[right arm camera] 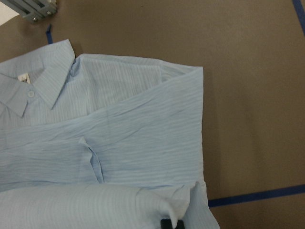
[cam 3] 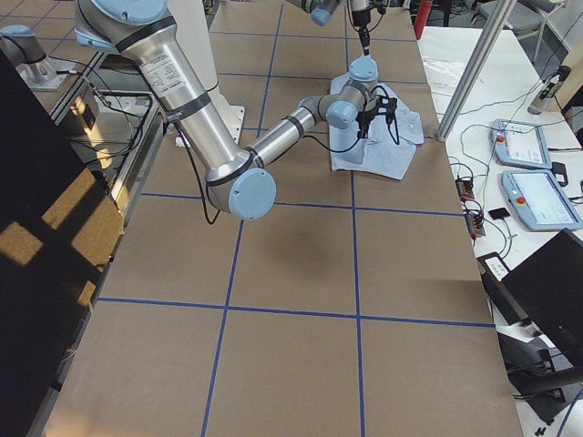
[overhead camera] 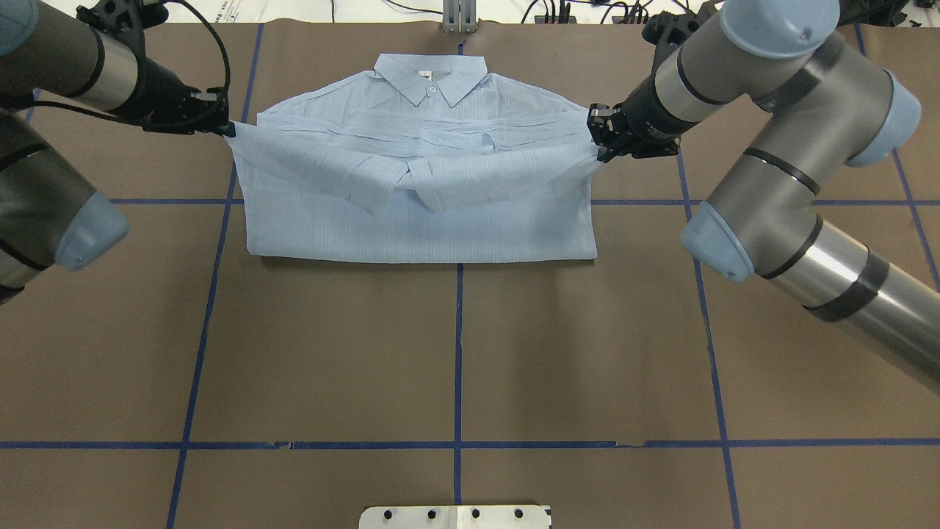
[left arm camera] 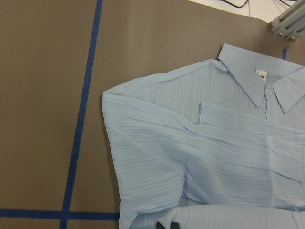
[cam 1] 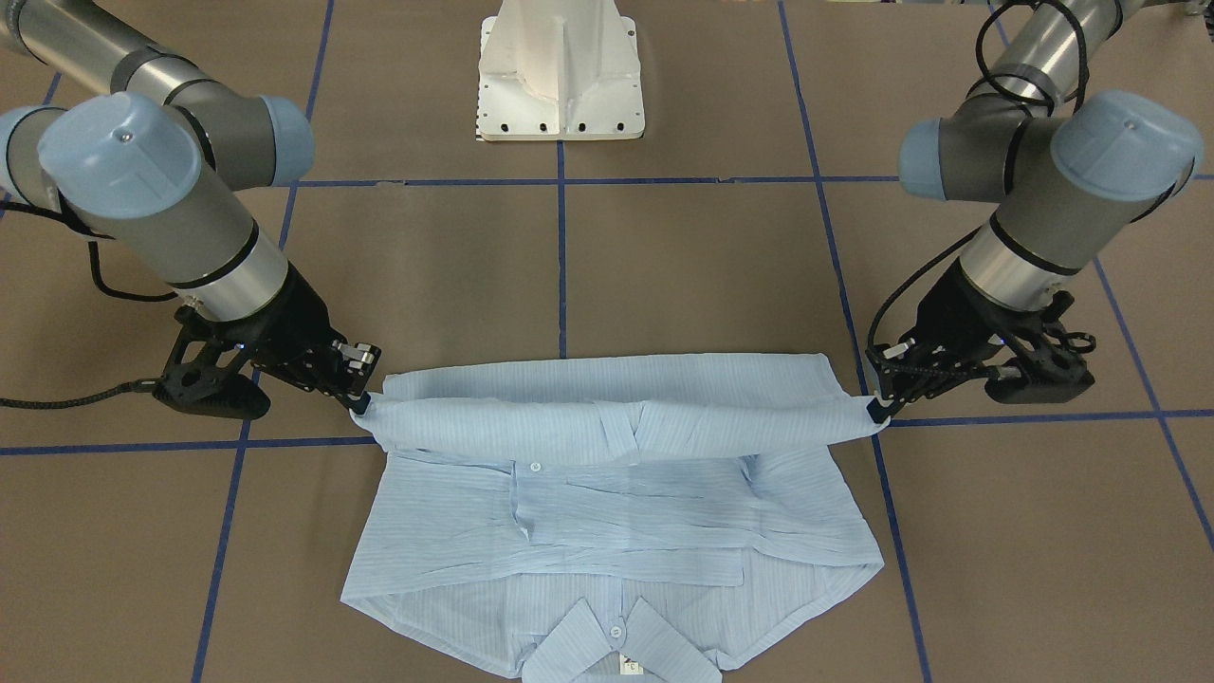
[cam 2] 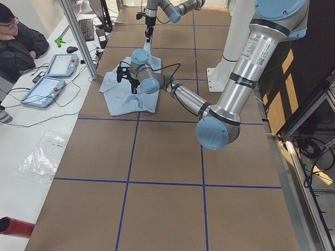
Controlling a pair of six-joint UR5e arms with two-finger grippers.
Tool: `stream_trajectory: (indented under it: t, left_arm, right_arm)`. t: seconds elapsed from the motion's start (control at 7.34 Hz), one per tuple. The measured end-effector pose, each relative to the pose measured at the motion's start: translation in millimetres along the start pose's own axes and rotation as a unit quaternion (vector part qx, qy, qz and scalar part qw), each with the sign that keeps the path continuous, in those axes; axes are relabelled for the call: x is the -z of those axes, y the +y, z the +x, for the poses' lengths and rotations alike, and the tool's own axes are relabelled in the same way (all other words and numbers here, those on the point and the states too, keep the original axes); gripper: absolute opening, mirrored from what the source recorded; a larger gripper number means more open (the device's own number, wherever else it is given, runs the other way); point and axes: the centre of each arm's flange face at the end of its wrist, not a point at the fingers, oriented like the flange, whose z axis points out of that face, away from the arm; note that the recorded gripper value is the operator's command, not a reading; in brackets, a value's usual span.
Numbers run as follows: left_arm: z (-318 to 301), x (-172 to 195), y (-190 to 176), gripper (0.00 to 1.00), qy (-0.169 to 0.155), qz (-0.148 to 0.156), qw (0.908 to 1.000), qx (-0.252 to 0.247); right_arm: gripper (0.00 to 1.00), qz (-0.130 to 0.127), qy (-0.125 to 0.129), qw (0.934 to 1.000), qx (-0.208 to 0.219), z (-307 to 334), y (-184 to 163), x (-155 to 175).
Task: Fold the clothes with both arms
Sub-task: 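Lay the hem down near the collar and open both grippers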
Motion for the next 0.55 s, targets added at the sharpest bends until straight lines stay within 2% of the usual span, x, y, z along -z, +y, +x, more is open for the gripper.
stream_trajectory:
  t: [0.27,0.55]
  left_arm:
    - [1.0,-33.7,-42.8,0.0,0.0,0.008,0.9999,0.007]
    - [-27.8,-70.5,-65.8,0.0,0.006,0.019,0.9998,0.005]
  right_arm:
    - [0.0,0.0,0.005,0.9999,-0.013,-29.7,-43.0,-12.5]
    - [0.0,0.001,0.011,0.9998,-0.018,-31.0,-68.2,-34.8]
